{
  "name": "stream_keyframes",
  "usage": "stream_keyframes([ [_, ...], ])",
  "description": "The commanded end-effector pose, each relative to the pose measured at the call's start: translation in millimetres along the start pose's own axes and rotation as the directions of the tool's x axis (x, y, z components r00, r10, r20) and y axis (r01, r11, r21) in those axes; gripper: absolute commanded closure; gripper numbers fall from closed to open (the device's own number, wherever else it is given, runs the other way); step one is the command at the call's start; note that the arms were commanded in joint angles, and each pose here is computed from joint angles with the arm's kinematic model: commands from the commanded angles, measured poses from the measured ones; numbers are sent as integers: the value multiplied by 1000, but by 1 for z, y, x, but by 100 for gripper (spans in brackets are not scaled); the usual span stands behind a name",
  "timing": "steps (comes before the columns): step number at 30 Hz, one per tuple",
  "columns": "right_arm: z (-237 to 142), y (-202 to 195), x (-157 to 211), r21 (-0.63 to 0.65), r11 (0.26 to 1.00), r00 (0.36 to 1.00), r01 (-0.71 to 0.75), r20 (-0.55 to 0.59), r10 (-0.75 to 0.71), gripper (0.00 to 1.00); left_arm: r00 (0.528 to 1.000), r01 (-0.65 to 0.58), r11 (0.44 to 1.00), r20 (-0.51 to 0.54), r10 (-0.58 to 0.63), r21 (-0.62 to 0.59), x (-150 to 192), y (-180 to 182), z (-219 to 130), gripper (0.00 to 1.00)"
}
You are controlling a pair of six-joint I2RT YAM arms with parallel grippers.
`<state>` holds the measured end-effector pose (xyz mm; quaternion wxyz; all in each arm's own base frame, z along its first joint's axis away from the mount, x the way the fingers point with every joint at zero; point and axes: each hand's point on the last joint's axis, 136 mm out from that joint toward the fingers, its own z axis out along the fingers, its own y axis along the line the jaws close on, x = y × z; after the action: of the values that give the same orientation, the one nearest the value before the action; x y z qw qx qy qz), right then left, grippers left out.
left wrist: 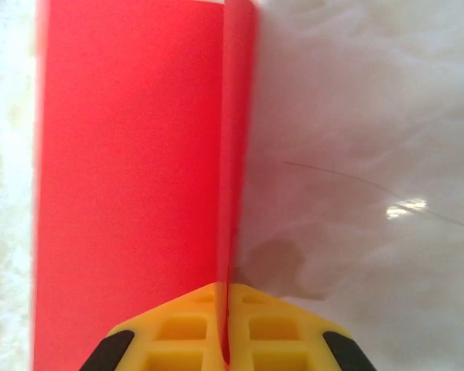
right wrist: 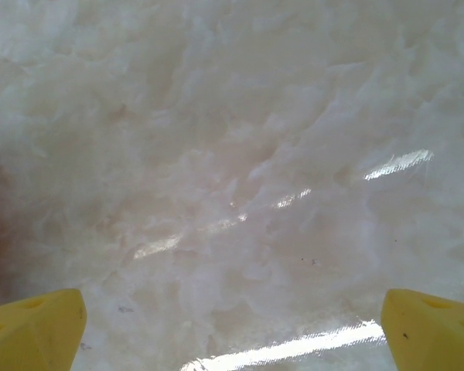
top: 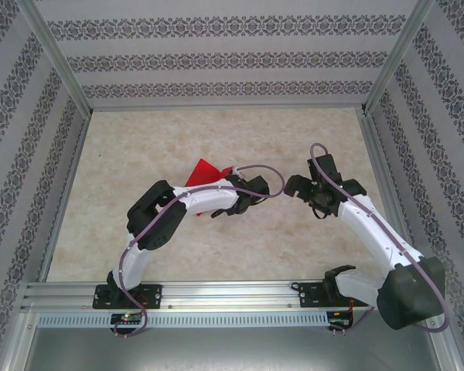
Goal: Fold a paper plane with a square sheet of paper (pick it up from the middle)
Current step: Turn over the paper at the center of the table.
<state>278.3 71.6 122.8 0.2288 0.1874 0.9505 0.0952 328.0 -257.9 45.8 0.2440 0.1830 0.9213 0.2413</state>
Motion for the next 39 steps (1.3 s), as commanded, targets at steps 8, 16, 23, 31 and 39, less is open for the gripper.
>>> stream_keyframes([
  [8, -10, 11, -20, -20, 999, 1000, 26, 16, -26, 2, 997, 67, 967, -53, -56, 247, 11, -53, -2, 77],
  [16, -20, 25, -30, -75, 995, 998, 64, 29, -62, 2, 985, 154, 854, -13, -170, 497, -22, -49, -66, 51],
  [23, -14, 52, -36, -165, 983, 997, 80, 15, -79, 3, 928, 288, 631, -47, -370, 720, -41, -12, -118, 31],
  [31, 4, 144, 0, -350, 919, 979, 183, -23, -203, 18, 722, 612, 481, -195, -664, 627, -9, 84, -73, 12],
  [39, 43, 241, 67, -455, 847, 924, 276, -117, -364, 50, 577, 782, 420, -279, -768, 460, 59, 134, -24, 0],
])
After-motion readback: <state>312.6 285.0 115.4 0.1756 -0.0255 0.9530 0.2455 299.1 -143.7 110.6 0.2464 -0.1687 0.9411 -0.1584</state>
